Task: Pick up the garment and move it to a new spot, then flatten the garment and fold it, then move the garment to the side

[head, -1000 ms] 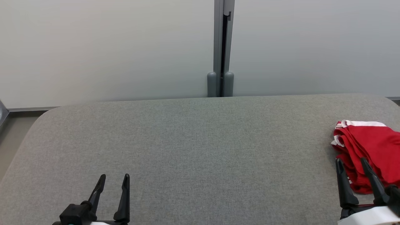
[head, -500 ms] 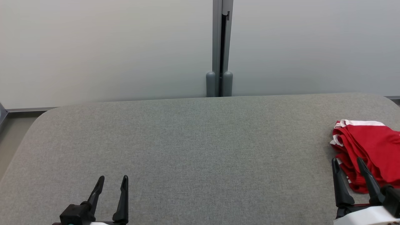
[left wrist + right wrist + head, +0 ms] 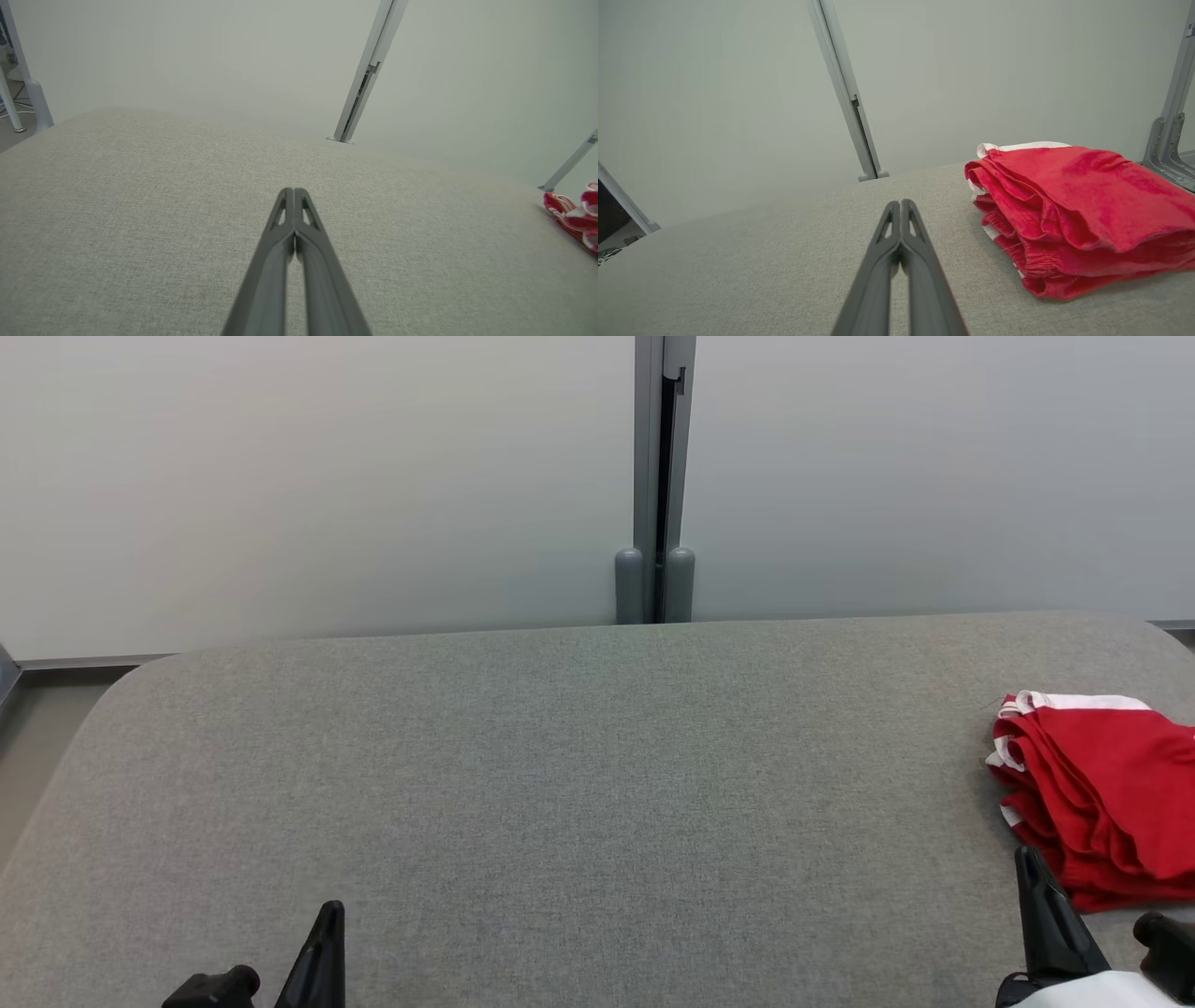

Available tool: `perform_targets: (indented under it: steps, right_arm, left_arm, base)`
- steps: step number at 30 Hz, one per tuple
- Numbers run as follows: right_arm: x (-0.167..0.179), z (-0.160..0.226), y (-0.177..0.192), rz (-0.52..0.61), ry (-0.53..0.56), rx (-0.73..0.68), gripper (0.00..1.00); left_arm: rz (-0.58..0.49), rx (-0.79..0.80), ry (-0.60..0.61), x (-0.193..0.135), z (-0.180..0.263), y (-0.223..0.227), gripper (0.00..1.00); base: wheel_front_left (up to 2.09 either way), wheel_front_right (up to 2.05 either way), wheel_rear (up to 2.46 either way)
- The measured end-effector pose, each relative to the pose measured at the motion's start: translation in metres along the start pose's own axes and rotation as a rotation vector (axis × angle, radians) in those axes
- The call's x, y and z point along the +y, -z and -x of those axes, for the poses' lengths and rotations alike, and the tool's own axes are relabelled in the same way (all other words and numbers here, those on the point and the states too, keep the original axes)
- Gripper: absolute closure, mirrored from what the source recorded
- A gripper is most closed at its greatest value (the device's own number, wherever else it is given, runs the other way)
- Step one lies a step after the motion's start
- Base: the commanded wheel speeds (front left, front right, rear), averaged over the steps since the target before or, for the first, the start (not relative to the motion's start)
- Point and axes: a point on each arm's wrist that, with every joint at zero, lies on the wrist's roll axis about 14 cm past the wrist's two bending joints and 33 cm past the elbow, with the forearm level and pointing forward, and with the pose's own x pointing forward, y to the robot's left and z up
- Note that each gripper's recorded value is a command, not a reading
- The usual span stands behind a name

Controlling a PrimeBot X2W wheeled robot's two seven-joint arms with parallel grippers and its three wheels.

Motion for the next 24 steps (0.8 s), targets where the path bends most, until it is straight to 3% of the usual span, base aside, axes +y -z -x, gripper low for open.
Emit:
perform_targets:
  steps: [24]
  right_arm:
    - [-0.015,-0.012,-0.001,-0.4,0.097,0.011,1.0]
  left_arm:
    - [0.399,-0.012,-0.067,0.012,-0.016,-0.014,1.0]
  base:
    - [0.0,0.0,0.0]
